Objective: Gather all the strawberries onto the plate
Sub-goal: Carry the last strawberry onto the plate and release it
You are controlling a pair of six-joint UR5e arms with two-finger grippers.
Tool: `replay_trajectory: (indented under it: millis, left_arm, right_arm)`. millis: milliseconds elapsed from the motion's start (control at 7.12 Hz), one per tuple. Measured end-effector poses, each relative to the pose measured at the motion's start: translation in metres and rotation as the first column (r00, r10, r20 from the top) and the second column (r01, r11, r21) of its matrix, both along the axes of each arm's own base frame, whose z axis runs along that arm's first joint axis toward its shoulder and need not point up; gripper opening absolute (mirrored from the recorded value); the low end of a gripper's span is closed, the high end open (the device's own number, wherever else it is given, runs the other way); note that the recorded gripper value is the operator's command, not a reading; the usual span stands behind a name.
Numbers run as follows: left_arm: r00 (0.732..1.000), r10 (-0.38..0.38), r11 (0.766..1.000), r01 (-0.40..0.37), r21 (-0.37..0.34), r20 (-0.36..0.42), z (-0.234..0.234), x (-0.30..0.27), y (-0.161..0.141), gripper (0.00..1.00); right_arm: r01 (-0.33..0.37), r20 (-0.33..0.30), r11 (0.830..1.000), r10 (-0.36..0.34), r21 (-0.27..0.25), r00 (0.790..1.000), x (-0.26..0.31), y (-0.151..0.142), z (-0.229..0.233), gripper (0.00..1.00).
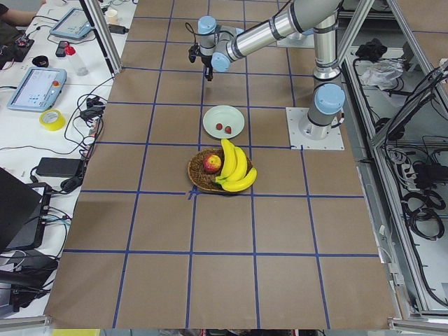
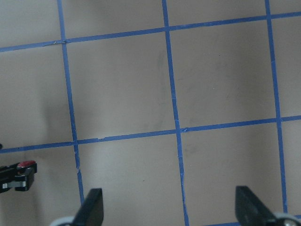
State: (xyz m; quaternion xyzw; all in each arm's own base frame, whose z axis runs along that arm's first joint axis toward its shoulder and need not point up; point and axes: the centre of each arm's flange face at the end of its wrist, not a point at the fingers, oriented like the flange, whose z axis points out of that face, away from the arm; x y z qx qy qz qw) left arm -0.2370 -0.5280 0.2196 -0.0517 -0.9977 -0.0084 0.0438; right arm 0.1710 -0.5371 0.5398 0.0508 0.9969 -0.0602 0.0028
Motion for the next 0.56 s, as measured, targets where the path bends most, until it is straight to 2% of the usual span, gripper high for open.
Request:
replay_trajectory:
  millis: [561]
  left_arm:
    - [0.997,-0.076,0.993,0.076,0.093,0.002,0.006,0.162,-0.014,0.00]
  right_arm:
    - [0.000,0.000,1.000,0.000,-0.002,1.000,0.000,0.000,0.000,1.00]
